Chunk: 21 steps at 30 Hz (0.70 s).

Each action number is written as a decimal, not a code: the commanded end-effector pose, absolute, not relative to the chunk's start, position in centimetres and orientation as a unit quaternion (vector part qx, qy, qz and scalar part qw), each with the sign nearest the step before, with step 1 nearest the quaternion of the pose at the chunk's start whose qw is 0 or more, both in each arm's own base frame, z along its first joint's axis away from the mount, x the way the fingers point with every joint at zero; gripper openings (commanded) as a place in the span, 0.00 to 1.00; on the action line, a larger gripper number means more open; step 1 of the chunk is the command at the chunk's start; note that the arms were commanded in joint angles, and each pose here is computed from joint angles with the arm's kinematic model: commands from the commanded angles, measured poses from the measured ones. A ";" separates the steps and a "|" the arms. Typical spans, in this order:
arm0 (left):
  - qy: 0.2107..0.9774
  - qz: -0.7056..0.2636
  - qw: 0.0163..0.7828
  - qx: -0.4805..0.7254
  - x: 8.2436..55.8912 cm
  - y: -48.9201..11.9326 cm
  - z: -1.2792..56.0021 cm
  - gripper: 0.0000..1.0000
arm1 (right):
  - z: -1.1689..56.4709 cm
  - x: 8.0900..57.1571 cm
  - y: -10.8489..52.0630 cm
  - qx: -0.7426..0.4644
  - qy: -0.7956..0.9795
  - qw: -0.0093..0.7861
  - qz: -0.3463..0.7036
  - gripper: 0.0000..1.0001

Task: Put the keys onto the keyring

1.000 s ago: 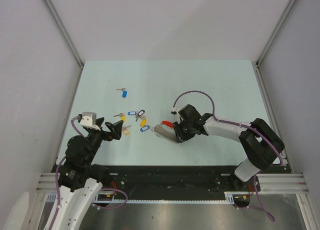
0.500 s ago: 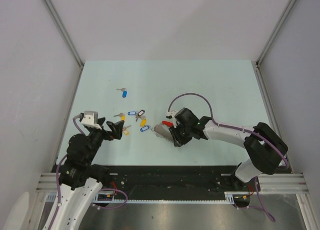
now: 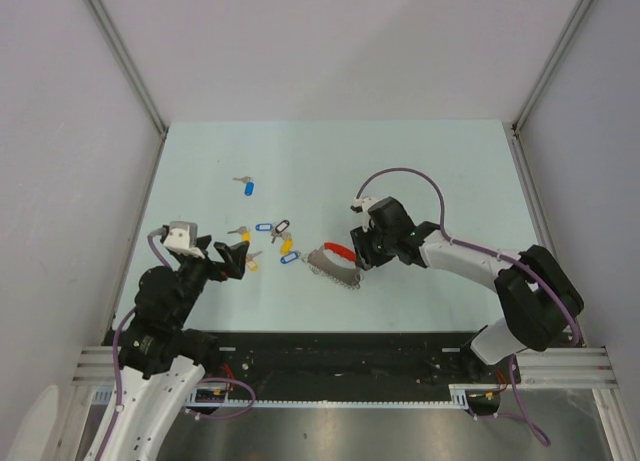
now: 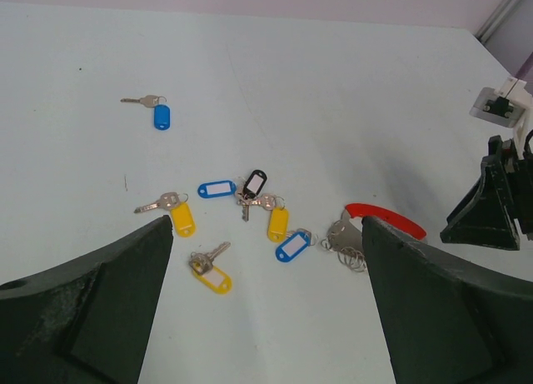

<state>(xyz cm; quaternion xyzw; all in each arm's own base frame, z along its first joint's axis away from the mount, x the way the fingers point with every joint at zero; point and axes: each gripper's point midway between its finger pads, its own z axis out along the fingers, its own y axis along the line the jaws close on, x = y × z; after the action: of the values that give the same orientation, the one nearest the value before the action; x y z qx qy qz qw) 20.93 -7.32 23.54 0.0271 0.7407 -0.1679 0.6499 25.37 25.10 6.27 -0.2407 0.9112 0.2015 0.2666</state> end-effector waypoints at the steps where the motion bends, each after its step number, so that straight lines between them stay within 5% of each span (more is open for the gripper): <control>1: 0.735 -0.177 0.654 0.034 20.9 -7.7 24.9 1.00 | 6.4 28.7 26.0 -0.251 0.899 0.317 0.171 0.51; 11: 0.741 -0.176 0.648 0.034 21.0 -7.8 24.6 1.00 | 4.3 31.0 27.2 -0.304 0.890 0.327 0.090 0.57; 21: 0.742 -0.175 0.647 0.035 21.1 -7.8 24.5 1.00 | 2.3 30.7 25.6 -0.299 0.907 0.291 0.056 0.40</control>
<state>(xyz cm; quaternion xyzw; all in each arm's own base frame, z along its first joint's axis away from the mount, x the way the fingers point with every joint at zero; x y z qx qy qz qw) 21.27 -7.55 22.60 0.0302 0.7557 -0.1656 0.6330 29.60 26.34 2.07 -0.3086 0.9032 0.0810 0.2872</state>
